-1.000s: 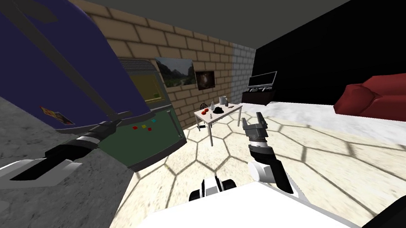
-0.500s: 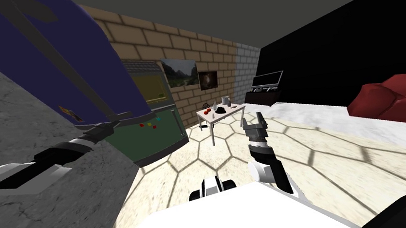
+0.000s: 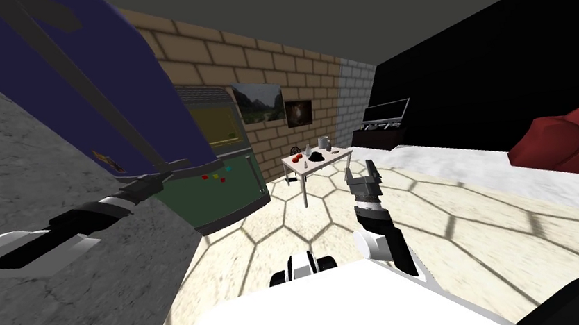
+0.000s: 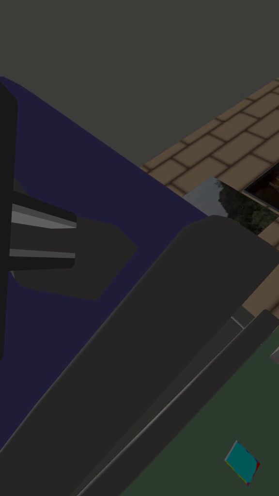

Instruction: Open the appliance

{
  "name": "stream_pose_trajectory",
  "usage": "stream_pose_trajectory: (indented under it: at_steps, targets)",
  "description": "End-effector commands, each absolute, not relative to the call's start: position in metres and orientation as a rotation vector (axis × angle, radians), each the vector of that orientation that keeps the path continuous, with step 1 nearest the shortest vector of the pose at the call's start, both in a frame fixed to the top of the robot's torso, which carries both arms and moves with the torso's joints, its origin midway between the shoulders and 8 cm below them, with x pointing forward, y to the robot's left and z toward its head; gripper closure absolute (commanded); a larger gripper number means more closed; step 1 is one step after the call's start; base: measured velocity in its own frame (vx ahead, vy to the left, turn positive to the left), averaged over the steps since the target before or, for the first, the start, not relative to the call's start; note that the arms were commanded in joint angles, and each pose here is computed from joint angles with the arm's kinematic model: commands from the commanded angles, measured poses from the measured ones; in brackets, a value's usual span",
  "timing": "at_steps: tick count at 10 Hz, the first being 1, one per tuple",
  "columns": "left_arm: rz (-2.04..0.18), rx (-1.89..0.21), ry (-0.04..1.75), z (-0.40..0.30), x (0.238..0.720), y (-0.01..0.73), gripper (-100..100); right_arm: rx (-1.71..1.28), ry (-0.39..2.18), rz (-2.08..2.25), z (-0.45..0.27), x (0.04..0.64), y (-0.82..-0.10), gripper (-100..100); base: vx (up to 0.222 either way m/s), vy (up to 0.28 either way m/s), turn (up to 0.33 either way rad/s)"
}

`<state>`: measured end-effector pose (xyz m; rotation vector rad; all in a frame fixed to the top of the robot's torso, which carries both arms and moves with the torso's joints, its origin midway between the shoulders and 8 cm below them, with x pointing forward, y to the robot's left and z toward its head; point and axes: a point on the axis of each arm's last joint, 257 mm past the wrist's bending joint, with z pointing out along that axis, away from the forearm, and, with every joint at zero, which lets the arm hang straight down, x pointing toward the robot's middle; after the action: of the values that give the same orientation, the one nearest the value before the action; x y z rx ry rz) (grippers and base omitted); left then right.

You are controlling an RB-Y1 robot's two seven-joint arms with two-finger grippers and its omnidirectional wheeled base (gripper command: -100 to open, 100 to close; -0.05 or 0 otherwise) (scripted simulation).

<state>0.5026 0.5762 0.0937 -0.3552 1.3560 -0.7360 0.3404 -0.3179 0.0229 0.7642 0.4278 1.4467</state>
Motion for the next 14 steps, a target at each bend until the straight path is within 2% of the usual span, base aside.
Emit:
stream_pose_trajectory:
  at_steps: [1,8,9,14]
  targets:
    - [-0.755,-0.341,1.338,0.117,0.492,0.589,100,0.764,0.428,1.447,0.023,0.34,-0.318,0,-0.049,0.032,0.001]
    - [-0.749,-0.347,1.336,0.116,0.491,0.593,100,0.764,0.428,1.447,0.023,0.34,-0.318,0,-0.002,-0.001,0.006]
    - [-0.801,-0.348,1.393,0.084,0.485,0.576,100,0.764,0.428,1.447,0.023,0.34,-0.318,0,-0.016,0.017,-0.103]
    - [-0.819,-0.365,1.395,0.082,0.468,0.58,100,0.764,0.428,1.447,0.023,0.34,-0.318,0,-0.021,0.028,-0.045]
